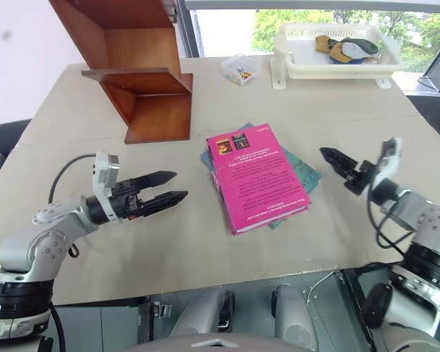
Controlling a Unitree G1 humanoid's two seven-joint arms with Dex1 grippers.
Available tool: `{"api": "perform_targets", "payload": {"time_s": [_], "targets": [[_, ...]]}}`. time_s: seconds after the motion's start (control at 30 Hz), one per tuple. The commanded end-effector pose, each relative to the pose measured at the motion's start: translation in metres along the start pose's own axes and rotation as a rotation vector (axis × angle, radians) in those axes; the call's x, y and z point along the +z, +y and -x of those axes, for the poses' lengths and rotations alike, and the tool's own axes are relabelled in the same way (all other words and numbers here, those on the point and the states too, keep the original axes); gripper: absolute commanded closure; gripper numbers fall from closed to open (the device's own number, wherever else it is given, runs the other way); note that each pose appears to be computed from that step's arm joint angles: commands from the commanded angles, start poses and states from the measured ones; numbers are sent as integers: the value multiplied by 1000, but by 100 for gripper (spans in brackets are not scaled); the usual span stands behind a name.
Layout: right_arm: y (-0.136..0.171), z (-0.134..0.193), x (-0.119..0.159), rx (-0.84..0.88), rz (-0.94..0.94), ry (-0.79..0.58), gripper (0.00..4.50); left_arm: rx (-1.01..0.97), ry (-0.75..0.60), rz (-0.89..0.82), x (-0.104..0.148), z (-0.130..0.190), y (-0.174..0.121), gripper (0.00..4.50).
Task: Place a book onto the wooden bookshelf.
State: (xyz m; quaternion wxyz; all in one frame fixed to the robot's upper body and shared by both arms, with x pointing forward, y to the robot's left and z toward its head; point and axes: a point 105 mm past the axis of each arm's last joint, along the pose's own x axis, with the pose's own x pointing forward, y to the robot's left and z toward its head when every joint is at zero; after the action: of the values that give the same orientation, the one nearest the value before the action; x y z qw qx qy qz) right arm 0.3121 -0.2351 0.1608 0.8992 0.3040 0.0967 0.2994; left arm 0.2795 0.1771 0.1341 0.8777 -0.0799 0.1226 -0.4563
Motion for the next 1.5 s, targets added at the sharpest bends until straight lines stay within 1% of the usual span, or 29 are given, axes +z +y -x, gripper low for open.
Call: {"api": "perform_targets", "payload": {"time_s": [0.03,0.1,0.13,0.2,0.27,0.33,0.4,0.47,0.63,0.8,0.93,1.03,1.2,1.3,1.4,1.43,1.47,1.5], "targets": [[13,26,3,65,266,70,0,6,-38,157,-8,-13,-6,12],[17,42,1,80,391,159,0,-30,-66,337,-13,-23,-12,12],[19,47,1,89,428,182,0,-45,-69,404,-15,-27,-15,12],[32,59,12,119,521,212,0,-10,-54,569,-27,-37,-7,12],[44,67,20,152,578,230,0,13,-43,664,-32,-41,-2,12],[55,76,29,169,619,245,0,-19,-43,751,-34,-45,-1,12],[61,81,34,177,638,245,0,-45,-38,800,-35,-47,-2,12],[71,82,44,186,649,191,0,-95,-26,883,-38,-52,-6,12],[70,87,40,157,652,193,0,-288,-64,1034,-28,-66,-25,12],[70,88,33,158,648,195,0,-328,14,1075,-39,-79,-39,12],[76,90,22,206,644,215,0,-369,48,1127,-47,-93,-50,12],[79,94,15,233,634,234,0,-385,94,1108,-50,-98,-59,12],[75,95,10,214,628,248,0,-426,136,1072,-54,-104,-77,12],[76,95,10,215,629,243,0,-428,140,1044,-58,-107,-85,12],[76,95,10,213,631,241,0,-419,132,1046,-59,-111,-85,12],[76,95,10,211,632,239,0,-421,122,1044,-58,-111,-84,50],[76,96,10,210,631,238,0,-425,115,1042,-56,-111,-84,78],[77,96,11,209,631,237,0,-426,110,1041,-55,-111,-84,91]]}}
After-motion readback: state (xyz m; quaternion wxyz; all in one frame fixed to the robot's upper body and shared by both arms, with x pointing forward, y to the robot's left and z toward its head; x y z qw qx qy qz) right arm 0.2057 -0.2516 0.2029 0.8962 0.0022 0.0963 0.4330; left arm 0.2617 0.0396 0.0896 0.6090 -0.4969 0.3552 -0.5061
